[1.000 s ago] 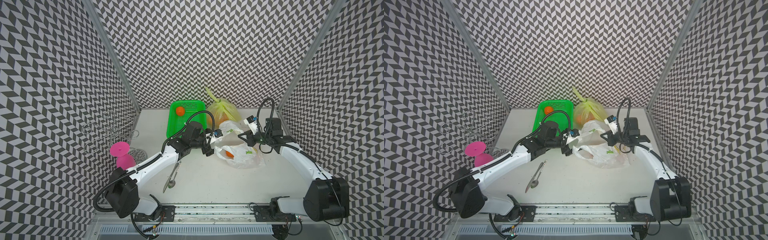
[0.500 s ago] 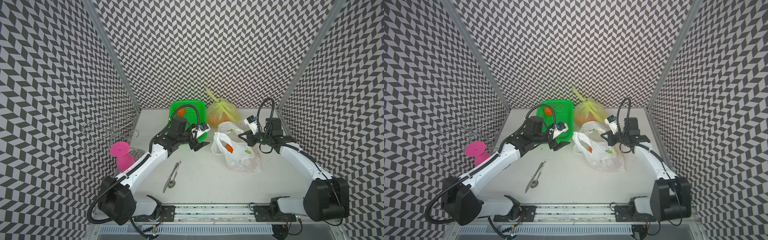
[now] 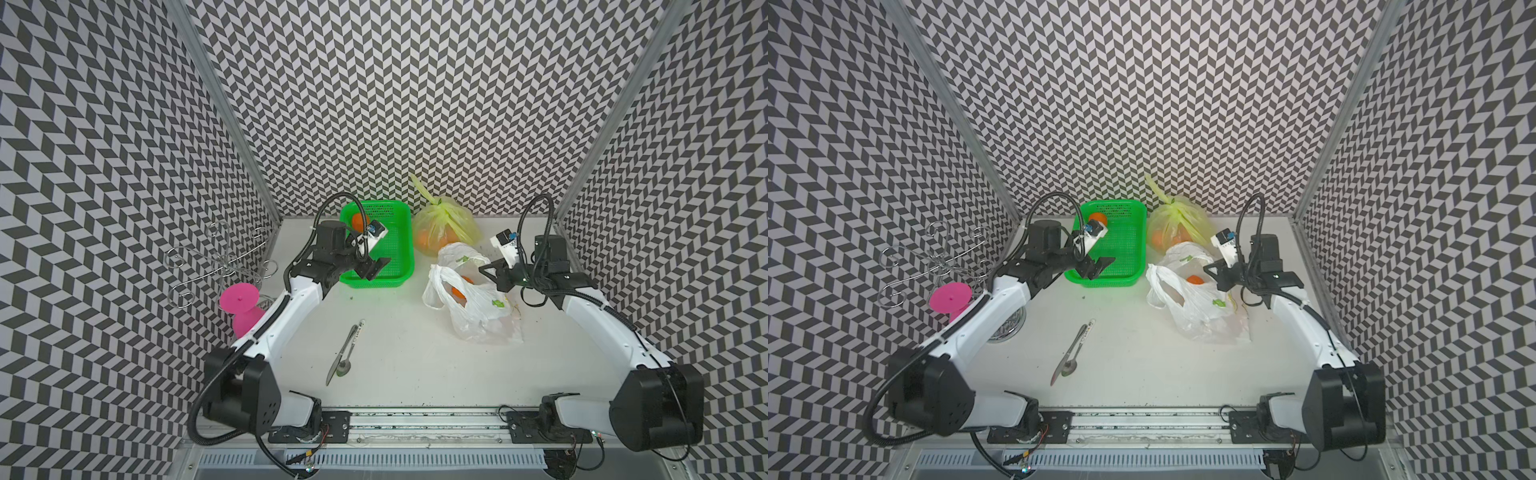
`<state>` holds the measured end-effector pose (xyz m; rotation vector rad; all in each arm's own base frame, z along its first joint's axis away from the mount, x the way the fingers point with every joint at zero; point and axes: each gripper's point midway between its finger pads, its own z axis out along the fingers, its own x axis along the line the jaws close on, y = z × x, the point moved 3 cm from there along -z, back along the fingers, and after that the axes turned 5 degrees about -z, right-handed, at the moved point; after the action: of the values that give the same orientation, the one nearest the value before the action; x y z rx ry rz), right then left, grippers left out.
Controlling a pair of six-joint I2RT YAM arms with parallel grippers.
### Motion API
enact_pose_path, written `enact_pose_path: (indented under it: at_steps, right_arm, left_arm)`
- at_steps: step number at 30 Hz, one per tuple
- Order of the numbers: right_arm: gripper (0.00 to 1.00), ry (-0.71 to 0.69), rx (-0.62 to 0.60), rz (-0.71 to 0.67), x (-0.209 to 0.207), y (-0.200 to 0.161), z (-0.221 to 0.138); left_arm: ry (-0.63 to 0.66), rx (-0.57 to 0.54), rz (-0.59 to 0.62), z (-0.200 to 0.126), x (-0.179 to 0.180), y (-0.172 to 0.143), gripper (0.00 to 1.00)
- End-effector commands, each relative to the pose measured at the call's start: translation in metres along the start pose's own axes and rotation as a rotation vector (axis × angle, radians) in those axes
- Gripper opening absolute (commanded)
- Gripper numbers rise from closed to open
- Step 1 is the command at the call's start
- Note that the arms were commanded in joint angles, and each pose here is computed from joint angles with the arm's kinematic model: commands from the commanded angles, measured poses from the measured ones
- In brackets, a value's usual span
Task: Place the oranges into plastic bags & tie knots
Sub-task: Pick up the orange from the basket.
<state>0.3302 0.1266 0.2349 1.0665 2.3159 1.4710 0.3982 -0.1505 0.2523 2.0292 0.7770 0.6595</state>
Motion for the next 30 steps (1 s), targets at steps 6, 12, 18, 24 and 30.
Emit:
enact_pose_path:
  at_steps: [6, 12, 18, 24, 30]
  right_arm:
    - [0.0, 0.018, -0.054, -0.051, 0.004, 0.02, -0.005]
    - [0.0, 0.03, -0.052, -0.054, 0.006, 0.015, -0.002]
    - [0.0, 0.007, -0.056, -0.062, 0.005, 0.015, -0.005]
    - [0.0, -0.003, -0.046, -0.061, 0.002, 0.012, -0.003]
    - [0.0, -0.013, -0.033, -0.053, -0.001, 0.009, 0.0]
  left_arm:
    - [0.424, 0.277, 0.148, 0.115, 0.122, -0.056, 0.88]
    - [0.508, 0.359, 0.211, 0.166, 0.166, -0.07, 0.89]
    - [0.536, 0.39, 0.239, 0.199, 0.182, -0.086, 0.87]
    - [0.554, 0.38, 0.253, 0.223, 0.193, -0.092, 0.82]
    - [0.556, 0.355, 0.256, 0.234, 0.197, -0.095, 0.67]
